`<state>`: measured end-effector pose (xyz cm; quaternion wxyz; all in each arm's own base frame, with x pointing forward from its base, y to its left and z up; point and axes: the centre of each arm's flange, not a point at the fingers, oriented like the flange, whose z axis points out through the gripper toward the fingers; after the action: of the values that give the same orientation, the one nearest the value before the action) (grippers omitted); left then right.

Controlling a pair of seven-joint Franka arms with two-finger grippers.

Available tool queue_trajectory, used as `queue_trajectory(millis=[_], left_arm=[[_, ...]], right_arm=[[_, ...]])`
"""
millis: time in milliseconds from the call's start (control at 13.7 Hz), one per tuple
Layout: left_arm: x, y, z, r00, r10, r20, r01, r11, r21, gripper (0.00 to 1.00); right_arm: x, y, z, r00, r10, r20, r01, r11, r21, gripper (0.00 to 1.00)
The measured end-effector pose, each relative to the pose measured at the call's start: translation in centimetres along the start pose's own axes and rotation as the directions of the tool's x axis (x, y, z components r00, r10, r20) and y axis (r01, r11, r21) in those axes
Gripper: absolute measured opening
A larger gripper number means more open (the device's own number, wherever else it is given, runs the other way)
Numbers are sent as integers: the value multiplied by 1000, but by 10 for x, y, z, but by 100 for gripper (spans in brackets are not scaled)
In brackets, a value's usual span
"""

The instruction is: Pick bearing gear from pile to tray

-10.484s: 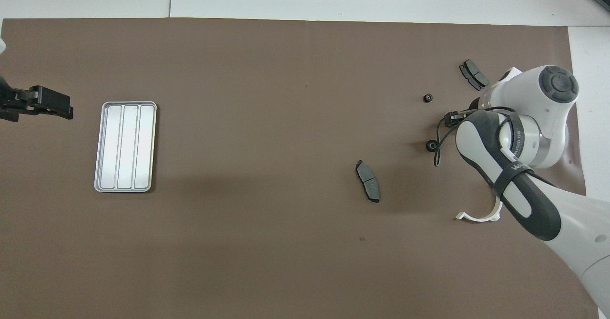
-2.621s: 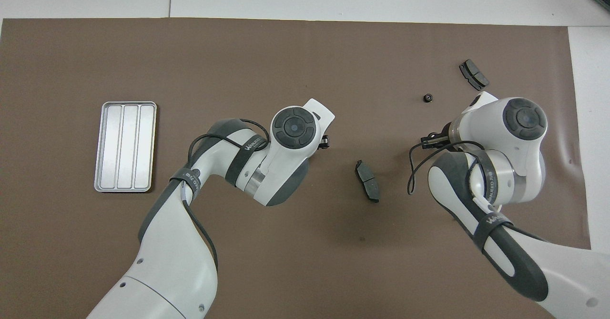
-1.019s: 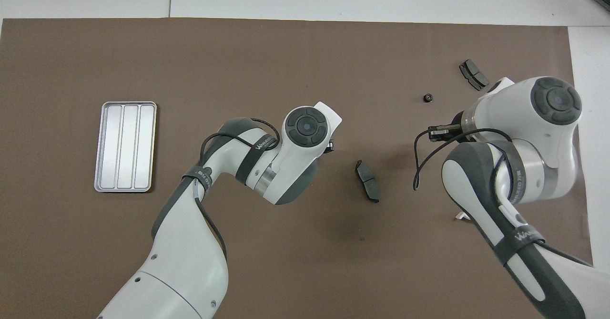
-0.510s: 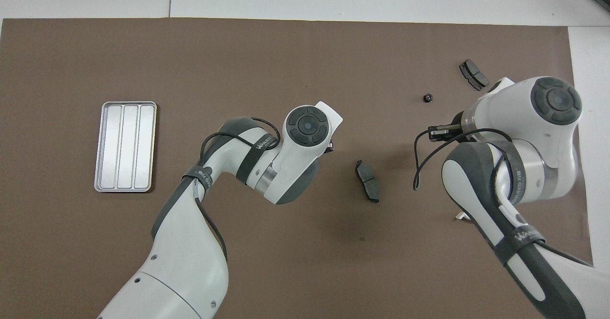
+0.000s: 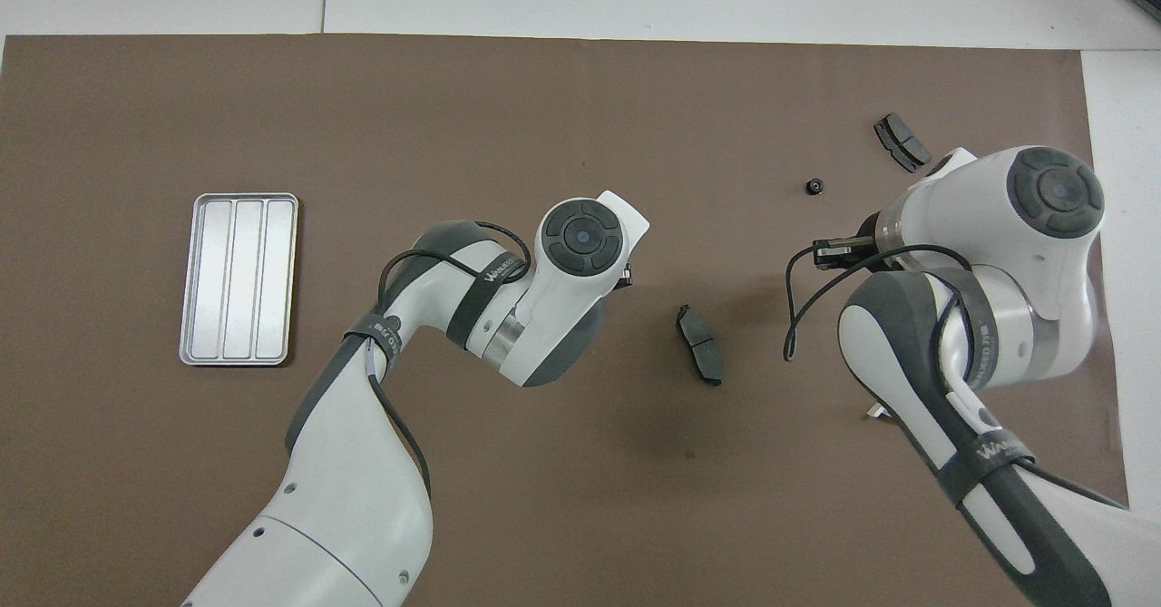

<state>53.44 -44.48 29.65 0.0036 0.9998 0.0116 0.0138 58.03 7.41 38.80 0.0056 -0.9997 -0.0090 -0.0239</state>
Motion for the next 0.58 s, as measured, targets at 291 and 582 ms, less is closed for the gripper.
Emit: queue_trajectory(millis=[291,582], left_arm=[[56,-54,-24,997,-79,-23,79,997,2,36],[137,-182,-62,995,-93,-27,93,996,8,36]], right_arm=[[-5,-37,-4,999,51,-6,-51,999,6,33],[-20,-116,-8,987,154,-41,-153,988,33,33]])
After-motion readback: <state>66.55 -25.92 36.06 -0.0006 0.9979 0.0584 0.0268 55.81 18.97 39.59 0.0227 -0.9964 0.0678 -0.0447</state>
